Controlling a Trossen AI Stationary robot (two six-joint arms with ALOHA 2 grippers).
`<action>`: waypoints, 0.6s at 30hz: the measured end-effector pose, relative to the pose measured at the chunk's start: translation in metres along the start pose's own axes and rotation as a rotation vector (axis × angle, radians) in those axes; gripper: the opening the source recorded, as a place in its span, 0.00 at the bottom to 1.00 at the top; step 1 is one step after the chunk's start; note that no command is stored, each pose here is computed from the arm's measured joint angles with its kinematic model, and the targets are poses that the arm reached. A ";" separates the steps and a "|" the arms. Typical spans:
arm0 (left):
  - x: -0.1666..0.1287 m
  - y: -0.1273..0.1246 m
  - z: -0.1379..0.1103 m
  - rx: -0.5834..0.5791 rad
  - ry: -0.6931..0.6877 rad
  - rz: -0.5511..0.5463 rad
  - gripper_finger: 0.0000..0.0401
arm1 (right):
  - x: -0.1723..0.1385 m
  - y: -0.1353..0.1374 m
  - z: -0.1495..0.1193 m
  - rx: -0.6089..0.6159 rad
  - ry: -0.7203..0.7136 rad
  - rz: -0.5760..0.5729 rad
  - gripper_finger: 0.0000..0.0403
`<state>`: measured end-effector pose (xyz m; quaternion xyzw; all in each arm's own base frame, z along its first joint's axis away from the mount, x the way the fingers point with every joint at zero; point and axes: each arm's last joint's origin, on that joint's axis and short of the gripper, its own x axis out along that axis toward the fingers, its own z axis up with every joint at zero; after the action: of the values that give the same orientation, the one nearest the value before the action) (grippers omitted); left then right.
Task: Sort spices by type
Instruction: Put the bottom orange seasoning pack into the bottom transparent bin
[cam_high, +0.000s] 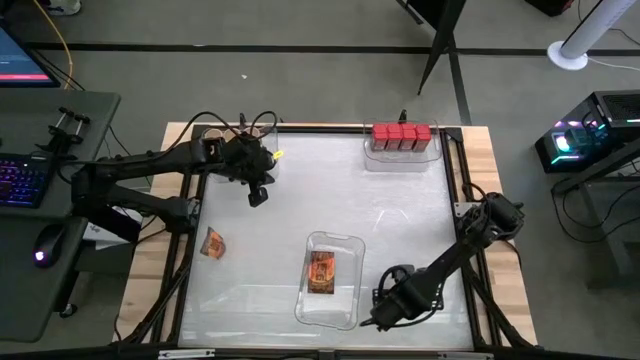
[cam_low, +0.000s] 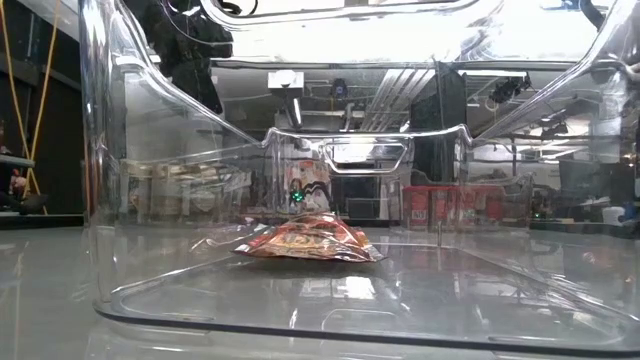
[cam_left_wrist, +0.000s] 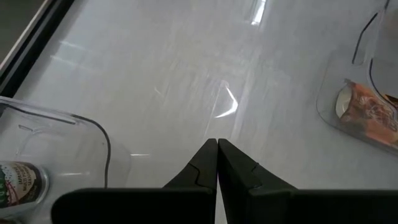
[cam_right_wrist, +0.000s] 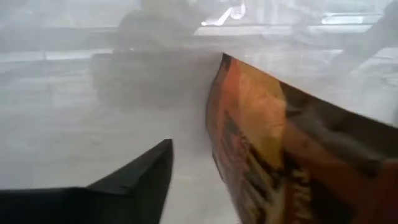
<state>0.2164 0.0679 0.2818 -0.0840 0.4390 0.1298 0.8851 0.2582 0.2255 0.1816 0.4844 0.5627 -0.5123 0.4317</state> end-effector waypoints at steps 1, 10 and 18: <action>0.000 0.000 0.000 0.000 0.000 0.000 0.00 | 0.000 0.000 0.000 0.001 0.008 -0.009 0.56; 0.001 0.000 0.001 0.033 -0.004 0.002 0.00 | -0.010 -0.004 0.002 -0.079 0.004 0.021 0.06; 0.001 0.000 -0.001 0.023 0.012 0.001 0.00 | -0.091 -0.041 0.021 -0.146 -0.069 0.221 0.06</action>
<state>0.2168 0.0680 0.2803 -0.0743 0.4456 0.1247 0.8834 0.2314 0.1949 0.2750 0.4928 0.5264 -0.4357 0.5387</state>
